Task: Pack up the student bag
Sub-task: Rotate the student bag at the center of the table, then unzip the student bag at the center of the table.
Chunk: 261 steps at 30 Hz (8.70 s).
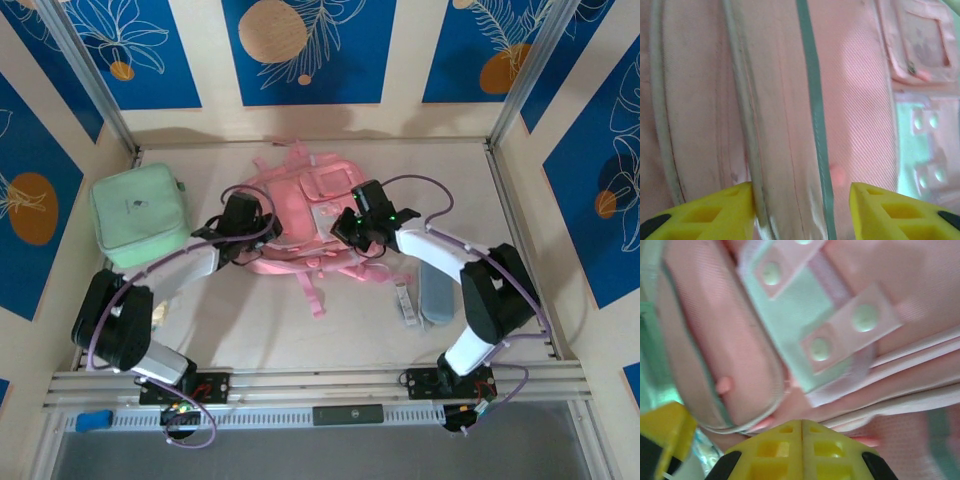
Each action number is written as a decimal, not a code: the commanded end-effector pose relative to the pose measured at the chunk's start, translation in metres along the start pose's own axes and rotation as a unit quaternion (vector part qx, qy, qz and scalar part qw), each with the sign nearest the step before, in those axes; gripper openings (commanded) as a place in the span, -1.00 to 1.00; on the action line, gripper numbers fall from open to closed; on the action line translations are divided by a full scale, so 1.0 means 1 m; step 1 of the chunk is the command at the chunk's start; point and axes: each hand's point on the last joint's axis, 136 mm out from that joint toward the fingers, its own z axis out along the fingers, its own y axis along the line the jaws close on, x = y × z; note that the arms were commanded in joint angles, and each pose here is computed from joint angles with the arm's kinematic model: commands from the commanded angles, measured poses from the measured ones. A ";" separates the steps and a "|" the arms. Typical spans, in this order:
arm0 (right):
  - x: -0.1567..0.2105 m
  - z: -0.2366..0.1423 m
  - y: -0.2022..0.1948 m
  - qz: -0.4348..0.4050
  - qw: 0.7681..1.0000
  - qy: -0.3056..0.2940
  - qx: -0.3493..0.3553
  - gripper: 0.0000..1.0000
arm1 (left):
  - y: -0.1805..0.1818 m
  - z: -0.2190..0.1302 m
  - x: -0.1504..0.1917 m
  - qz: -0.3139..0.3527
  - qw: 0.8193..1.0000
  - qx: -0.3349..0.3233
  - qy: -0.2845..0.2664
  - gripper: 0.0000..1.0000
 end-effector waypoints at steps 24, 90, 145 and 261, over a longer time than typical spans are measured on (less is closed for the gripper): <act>0.003 0.018 -0.018 -0.453 0.859 0.103 0.213 0.04 | 0.034 0.035 0.032 -0.017 0.997 -0.074 -0.003 -0.32; 0.009 0.015 0.066 -0.400 0.904 0.085 0.122 -1.00 | 0.022 -0.031 0.026 -0.029 0.999 -0.004 0.036 -0.03; -0.010 0.013 0.060 -0.386 0.912 0.086 0.106 -1.00 | -0.113 0.044 0.041 0.197 0.979 -0.003 -0.042 -1.00; -0.009 0.053 -0.002 -0.009 0.995 0.094 0.039 -0.72 | -0.052 -0.014 0.111 0.227 0.962 -0.010 0.149 -1.00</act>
